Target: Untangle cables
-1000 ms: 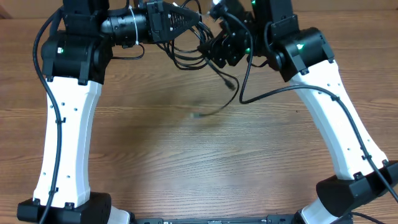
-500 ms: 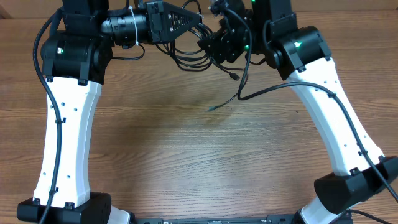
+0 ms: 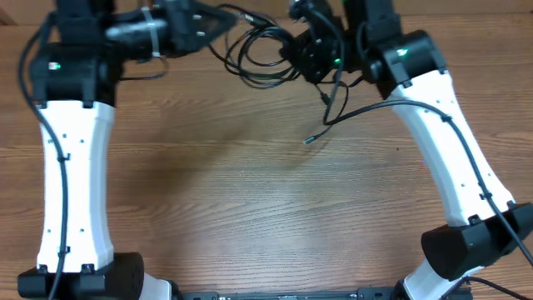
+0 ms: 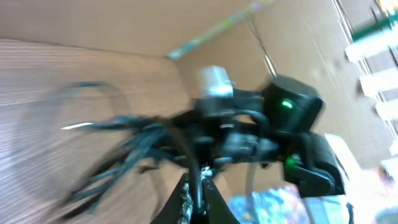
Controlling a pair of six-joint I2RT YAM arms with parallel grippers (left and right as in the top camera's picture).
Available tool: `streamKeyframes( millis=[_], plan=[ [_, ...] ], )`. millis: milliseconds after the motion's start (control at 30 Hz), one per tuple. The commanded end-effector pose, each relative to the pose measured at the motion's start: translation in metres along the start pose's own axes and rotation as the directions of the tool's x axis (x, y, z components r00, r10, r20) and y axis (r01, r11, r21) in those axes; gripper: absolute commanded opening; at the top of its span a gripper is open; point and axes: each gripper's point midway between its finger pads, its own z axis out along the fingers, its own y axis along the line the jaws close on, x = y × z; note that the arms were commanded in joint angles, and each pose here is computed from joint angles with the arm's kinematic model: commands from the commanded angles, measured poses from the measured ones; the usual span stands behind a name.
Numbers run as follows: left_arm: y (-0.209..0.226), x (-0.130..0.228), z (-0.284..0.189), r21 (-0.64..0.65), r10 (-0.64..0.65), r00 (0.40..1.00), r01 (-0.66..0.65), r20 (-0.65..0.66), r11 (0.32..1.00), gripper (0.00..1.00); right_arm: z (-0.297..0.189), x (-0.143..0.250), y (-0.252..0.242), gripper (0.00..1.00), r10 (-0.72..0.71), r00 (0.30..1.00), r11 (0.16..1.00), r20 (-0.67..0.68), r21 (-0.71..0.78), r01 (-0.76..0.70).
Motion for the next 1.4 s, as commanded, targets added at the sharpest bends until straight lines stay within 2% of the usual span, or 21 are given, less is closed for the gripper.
streamKeyframes(
  millis=[0, 133, 333, 567, 733, 933, 1000, 1100, 1167, 1233, 1300, 1367],
  plan=[
    [-0.003, -0.021, -0.061, -0.013, 0.041, 0.993, -0.04, 0.109, 0.999, 0.04, -0.04, 0.018, -0.071, 0.04, 0.11, 0.994, 0.976, -0.007, 0.188, -0.107],
    [0.02, -0.025, -0.103, -0.082, 0.008, 0.984, 0.006, 0.176, 0.997, 0.04, -0.066, 0.036, -0.11, 0.04, 0.19, 0.982, 0.948, -0.004, 0.259, -0.183],
    [0.04, -0.015, -0.12, -0.158, 0.0, 0.983, 0.029, 0.184, 0.987, 0.04, -0.08, 0.048, -0.127, 0.04, 0.24, 0.971, 0.932, 0.0, 0.278, -0.231],
    [0.038, -0.007, -0.094, -0.186, 0.044, 0.991, -0.02, 0.127, 0.982, 0.04, -0.05, 0.037, -0.075, 0.04, 0.196, 0.98, 0.971, -0.043, 0.151, -0.187],
    [0.035, -0.004, -0.084, -0.185, 0.052, 0.993, -0.031, 0.106, 0.982, 0.04, -0.019, 0.03, -0.024, 0.04, 0.114, 0.99, 0.992, -0.086, 0.063, -0.108],
    [0.009, 0.015, -0.055, -0.079, 0.111, 0.994, -0.11, 0.01, 0.991, 0.04, -0.003, 0.01, 0.008, 0.04, 0.065, 0.997, 0.998, -0.043, 0.016, -0.064],
    [0.0, 0.024, -0.04, -0.048, 0.189, 0.981, -0.191, -0.032, 0.98, 0.13, -0.002, 0.005, 0.011, 0.04, 0.083, 0.996, 0.997, -0.028, 0.011, -0.082],
    [-0.003, 0.039, -0.013, -0.054, 0.401, 0.91, -0.408, -0.106, 0.911, 0.27, -0.007, 0.0, 0.018, 0.04, 0.079, 0.997, 0.997, -0.013, -0.022, -0.079],
    [0.006, 0.042, -0.002, -0.124, 0.474, 0.868, -0.492, -0.147, 0.862, 0.39, -0.011, -0.001, 0.02, 0.04, 0.077, 0.997, 0.997, -0.009, -0.021, -0.077],
    [0.024, 0.036, 0.004, -0.261, 0.505, 0.843, -0.538, -0.186, 0.801, 0.49, -0.018, -0.002, 0.023, 0.04, 0.07, 0.998, 0.997, -0.004, -0.02, -0.07],
    [0.035, 0.03, 0.005, -0.335, 0.515, 0.833, -0.553, -0.202, 0.763, 0.5, -0.027, -0.005, 0.027, 0.04, 0.062, 0.998, 0.998, 0.005, -0.019, -0.062],
    [0.038, 0.029, 0.008, -0.333, 0.545, 0.809, -0.587, -0.219, 0.738, 0.51, -0.037, -0.009, 0.031, 0.04, 0.052, 0.998, 0.999, 0.024, -0.016, -0.052]
  ],
)
